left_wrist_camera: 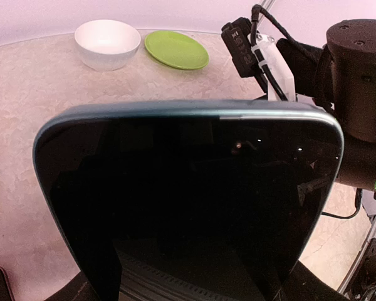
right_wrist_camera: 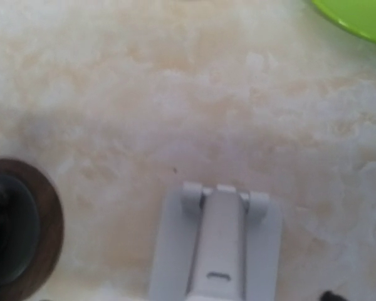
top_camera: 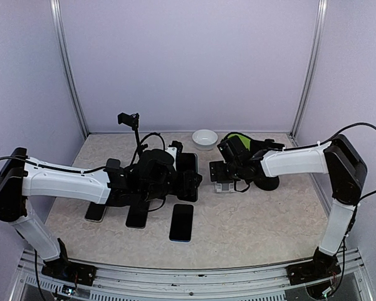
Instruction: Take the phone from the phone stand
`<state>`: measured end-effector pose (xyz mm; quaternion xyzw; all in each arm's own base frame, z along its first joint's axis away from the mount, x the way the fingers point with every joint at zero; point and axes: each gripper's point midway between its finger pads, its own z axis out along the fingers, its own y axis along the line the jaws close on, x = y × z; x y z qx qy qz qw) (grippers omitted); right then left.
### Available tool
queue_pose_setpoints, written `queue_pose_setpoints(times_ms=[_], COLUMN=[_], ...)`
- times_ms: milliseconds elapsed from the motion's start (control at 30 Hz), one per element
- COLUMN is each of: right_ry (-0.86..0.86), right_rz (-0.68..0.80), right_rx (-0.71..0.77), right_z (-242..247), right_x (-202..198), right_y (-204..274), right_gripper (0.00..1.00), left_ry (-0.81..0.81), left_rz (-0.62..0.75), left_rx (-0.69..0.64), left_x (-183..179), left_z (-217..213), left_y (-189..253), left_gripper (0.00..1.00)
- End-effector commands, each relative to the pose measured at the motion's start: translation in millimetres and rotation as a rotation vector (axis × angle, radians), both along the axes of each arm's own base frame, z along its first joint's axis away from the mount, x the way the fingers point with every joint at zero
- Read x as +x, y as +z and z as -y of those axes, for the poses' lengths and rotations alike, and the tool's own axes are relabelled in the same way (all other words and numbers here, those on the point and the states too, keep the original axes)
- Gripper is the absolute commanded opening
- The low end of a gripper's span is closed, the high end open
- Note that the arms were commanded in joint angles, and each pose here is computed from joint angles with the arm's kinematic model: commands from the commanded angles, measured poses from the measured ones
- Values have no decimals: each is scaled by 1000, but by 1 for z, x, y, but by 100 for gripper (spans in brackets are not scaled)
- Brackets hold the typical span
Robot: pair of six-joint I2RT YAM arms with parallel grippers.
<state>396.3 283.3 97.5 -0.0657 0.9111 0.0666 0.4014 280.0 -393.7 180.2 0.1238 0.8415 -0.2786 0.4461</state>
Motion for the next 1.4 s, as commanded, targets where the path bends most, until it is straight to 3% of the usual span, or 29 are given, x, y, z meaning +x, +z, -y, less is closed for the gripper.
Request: queue_pose_setpoints(times_ms=[0, 333, 667, 900, 1367], right_ry=[11, 171, 226, 168, 110], right_rz=[66, 224, 420, 469, 512], right_rx=[54, 136, 228, 183, 180], right_z=[-7, -21, 10, 40, 111], right_x=[11, -15, -54, -65, -73], right_y=[33, 115, 206, 217, 215], right_gripper=[96, 100, 100, 100, 100], left_ry=[3, -21, -44, -41, 18], left_rz=[16, -71, -248, -392, -510], left_rx=[-74, -76, -27, 24, 145], left_x=[-5, -39, -73, -81, -76], left_z=[2, 41, 87, 113, 131], left_y=[23, 2, -49, -88, -141], left_gripper=[56, 53, 51, 51, 58])
